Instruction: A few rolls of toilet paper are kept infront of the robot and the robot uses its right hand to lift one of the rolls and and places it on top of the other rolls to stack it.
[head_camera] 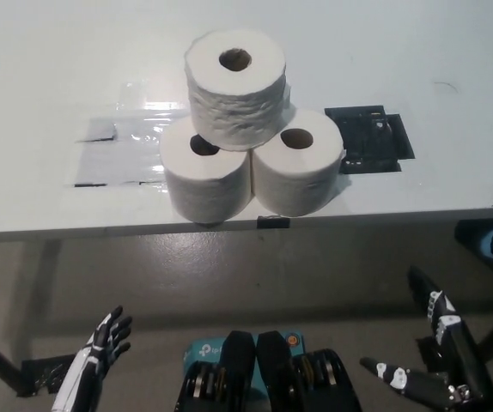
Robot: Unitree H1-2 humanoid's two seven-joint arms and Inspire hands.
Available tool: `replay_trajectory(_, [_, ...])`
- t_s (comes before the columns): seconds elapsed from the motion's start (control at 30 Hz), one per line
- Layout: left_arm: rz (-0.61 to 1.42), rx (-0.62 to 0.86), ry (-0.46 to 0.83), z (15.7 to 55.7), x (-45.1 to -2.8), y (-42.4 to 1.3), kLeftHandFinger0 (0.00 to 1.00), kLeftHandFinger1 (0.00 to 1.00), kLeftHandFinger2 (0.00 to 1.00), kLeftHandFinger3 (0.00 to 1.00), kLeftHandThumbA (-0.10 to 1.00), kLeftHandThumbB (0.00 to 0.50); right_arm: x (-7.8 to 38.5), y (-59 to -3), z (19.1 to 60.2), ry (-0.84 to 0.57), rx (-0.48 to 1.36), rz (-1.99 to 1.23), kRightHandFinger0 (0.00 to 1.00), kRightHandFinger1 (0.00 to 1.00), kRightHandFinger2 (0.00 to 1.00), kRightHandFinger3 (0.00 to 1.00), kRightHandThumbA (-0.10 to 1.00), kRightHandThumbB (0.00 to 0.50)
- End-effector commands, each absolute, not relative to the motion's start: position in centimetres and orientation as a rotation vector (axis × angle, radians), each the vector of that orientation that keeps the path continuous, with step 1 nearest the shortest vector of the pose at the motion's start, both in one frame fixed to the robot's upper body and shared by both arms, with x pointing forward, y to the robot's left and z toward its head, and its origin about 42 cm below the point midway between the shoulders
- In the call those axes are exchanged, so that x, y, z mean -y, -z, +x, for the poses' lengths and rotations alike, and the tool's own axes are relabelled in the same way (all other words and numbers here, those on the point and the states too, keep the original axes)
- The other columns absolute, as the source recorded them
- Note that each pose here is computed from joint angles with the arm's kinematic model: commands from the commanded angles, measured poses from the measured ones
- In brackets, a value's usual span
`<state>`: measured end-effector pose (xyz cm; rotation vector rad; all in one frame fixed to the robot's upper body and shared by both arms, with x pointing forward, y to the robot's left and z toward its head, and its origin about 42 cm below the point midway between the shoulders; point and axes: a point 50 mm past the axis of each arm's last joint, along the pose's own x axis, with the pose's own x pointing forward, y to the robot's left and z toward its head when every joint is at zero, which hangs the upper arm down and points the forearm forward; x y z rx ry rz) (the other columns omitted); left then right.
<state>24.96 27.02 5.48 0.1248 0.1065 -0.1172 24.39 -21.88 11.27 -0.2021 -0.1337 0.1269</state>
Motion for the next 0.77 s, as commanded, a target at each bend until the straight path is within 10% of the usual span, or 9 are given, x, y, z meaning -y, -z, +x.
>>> replay_trajectory(0.0, [0.102, 0.044, 0.149, 23.6, -26.5, -7.3, 1.00, 1.00, 1.00, 1.00, 1.00, 0.098, 21.4, -8.4, 23.7, 0.045, 0.282, -0.216, 1.00, 1.00, 1.00, 1.00, 1.00, 0.182])
replay_trajectory(0.73, [0.129, 0.059, 0.137, 24.0, -27.1, -8.1, 1.00, 1.00, 1.00, 1.00, 1.00, 0.104, 21.4, -6.1, 24.4, 0.023, 0.247, -0.261, 1.00, 1.00, 1.00, 1.00, 1.00, 0.175])
